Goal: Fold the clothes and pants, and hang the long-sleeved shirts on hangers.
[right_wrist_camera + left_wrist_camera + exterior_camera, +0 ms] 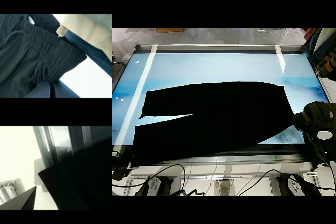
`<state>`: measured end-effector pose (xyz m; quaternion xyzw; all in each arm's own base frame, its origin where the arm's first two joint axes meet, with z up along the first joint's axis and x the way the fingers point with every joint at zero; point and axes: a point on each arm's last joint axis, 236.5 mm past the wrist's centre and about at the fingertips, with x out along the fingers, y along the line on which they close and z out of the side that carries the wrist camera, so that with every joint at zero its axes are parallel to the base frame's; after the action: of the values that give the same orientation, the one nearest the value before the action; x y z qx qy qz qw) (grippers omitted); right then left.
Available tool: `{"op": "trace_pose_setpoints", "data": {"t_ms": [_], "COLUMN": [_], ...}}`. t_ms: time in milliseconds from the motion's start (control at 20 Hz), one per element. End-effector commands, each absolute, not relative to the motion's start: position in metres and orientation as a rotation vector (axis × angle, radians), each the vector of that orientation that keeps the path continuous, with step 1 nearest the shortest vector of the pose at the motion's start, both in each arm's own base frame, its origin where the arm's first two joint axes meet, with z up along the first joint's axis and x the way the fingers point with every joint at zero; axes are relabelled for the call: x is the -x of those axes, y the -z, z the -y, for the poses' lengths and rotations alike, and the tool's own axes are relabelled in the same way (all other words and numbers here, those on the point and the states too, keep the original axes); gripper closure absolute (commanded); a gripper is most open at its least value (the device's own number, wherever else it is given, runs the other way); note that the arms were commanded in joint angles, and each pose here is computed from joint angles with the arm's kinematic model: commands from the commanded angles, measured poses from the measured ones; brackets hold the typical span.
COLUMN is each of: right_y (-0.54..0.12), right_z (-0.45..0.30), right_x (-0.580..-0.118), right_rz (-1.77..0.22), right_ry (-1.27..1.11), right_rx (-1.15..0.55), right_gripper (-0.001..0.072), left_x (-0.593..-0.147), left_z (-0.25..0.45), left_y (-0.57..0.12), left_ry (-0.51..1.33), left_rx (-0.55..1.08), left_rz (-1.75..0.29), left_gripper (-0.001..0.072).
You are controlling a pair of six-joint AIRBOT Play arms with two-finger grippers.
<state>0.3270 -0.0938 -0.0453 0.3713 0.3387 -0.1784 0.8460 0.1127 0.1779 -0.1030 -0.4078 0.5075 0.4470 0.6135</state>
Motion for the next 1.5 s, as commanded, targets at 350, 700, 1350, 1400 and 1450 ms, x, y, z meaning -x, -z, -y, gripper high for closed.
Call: {"op": "trace_pose_setpoints", "data": {"t_ms": [350, 700, 1350, 1400, 1450], "right_y": [0.045, 0.033, -0.105, -0.107, -0.107], "right_z": [0.093, 0.090, 0.074, 0.075, 0.078], "right_x": [-0.327, -0.324, -0.284, -0.285, -0.288], "right_rz": [-0.716, -0.732, -0.541, -0.532, -0.523], "right_ry": [0.374, 0.335, 0.272, 0.275, 0.280], "right_rx": [-0.784, -0.705, -0.486, -0.485, -0.488], "right_gripper": [0.0694, 0.0696, 0.0698, 0.0698, 0.0698], "left_x": [-0.120, -0.177, -0.311, -0.323, -0.334], "left_z": [-0.189, -0.221, -0.198, -0.196, -0.193], "left_y": [0.111, 0.043, -0.052, -0.057, -0.059], "left_ry": [-1.045, -0.866, -0.511, -0.502, -0.494], "left_rx": [0.955, 0.826, 0.578, 0.573, 0.590], "left_rz": [-1.156, -0.987, -0.675, -0.648, -0.633], "left_gripper": [0.0695, 0.0696, 0.0700, 0.0701, 0.0701]}}
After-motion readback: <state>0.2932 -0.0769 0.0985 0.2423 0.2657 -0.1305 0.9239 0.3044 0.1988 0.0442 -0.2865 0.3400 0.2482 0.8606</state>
